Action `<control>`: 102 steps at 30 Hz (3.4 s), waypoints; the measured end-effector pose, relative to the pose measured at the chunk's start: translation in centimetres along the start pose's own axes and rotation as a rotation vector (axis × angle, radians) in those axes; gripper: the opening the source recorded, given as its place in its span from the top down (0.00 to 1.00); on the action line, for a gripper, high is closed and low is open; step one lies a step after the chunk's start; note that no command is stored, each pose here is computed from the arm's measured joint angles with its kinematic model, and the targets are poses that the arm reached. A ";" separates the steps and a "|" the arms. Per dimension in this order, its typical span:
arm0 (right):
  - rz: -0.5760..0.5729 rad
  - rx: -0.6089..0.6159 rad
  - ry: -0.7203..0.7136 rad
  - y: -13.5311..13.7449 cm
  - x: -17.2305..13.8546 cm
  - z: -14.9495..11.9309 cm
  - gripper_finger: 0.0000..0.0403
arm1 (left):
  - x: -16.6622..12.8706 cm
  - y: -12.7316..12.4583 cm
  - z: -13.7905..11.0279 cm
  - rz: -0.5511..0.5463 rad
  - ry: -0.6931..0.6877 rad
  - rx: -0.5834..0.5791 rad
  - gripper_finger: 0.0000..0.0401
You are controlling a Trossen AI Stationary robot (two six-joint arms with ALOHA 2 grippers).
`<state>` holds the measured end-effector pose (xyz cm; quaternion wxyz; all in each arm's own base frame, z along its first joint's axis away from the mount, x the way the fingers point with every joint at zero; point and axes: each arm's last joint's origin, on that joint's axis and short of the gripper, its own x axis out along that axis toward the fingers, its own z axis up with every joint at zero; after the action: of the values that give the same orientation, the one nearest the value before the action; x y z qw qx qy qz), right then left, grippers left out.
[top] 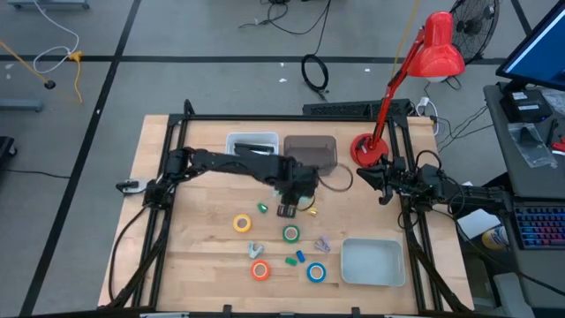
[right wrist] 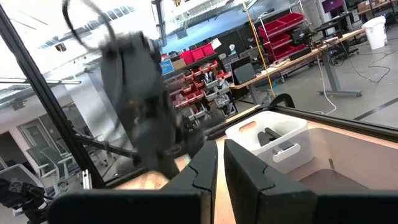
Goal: Pick and place Stapler, Stapler remover, tape
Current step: Put the large light green stapler into the white bin
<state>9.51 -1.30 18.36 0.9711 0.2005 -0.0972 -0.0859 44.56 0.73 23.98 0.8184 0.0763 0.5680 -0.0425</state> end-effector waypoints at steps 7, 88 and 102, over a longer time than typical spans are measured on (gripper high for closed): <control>0.000 0.000 0.000 0.0 0.0 0.0 0.95 | -5.6 2.7 -1.0 0.133 0.180 -0.113 0.69; -0.009 -0.002 0.017 -0.1 0.0 -0.2 0.95 | -0.4 12.7 -13.7 -0.135 0.439 -0.058 0.69; -0.007 -0.001 0.013 -0.1 0.0 -0.1 0.95 | 1.9 13.6 -13.2 -0.092 0.377 -0.073 0.69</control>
<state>9.53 -1.31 18.22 0.9715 0.2008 -0.0903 -0.0878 35.19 16.40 18.69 0.6968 0.0269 0.7154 -0.0442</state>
